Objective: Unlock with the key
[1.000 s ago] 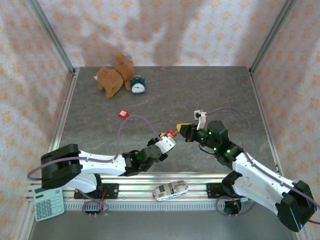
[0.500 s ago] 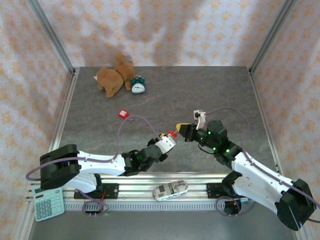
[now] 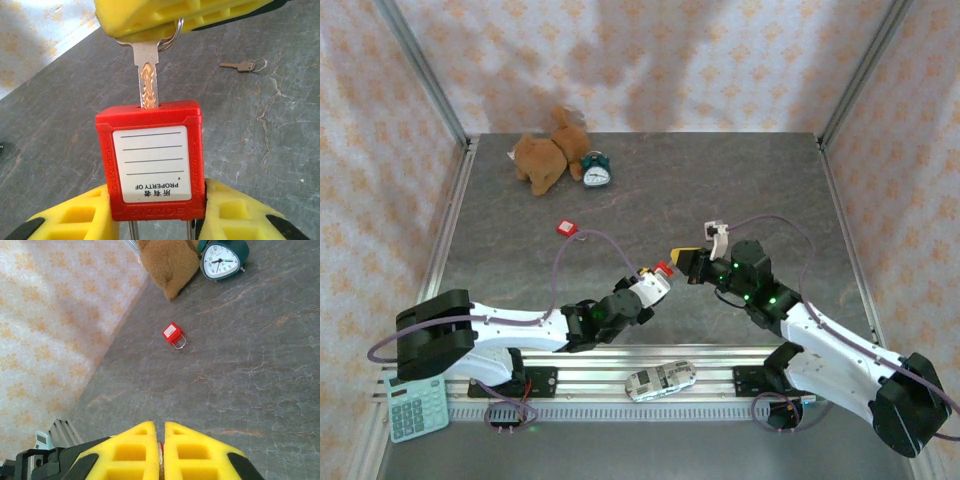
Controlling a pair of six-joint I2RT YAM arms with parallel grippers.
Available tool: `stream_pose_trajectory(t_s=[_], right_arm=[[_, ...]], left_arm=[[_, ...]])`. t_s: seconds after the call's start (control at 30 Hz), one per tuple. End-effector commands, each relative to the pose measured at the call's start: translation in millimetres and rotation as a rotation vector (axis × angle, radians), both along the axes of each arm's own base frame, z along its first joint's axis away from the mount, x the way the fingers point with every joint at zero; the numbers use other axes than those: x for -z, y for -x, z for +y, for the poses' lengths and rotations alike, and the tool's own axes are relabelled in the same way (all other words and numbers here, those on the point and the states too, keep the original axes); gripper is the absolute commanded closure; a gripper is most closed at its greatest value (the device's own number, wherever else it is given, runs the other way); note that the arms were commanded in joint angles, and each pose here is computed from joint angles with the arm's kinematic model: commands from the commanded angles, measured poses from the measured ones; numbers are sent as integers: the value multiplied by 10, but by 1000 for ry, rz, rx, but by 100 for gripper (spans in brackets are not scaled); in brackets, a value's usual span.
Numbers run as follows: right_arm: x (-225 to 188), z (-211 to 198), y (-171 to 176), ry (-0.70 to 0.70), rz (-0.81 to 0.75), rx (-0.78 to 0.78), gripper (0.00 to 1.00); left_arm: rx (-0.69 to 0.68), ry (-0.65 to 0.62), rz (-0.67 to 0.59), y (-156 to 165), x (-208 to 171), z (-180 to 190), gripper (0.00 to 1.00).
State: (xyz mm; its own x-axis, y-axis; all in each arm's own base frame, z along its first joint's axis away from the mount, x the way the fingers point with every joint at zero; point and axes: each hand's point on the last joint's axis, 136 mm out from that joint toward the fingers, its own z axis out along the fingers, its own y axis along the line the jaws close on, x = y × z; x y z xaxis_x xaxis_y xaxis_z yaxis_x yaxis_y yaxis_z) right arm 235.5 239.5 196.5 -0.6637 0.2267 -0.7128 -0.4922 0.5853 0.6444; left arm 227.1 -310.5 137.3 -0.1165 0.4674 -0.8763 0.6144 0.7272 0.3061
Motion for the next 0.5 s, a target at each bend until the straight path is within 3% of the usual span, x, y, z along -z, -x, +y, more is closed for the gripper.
stream_pose_trajectory(t_s=[0.0,0.47], right_arm=[[161,68,124,44,7,-58,92],[353,58,156,86,22,-70,92]], left_arm=[[-24,149,-43,-104,-458,-136,67],[-37,261,-4,-173,-589,-121,67]])
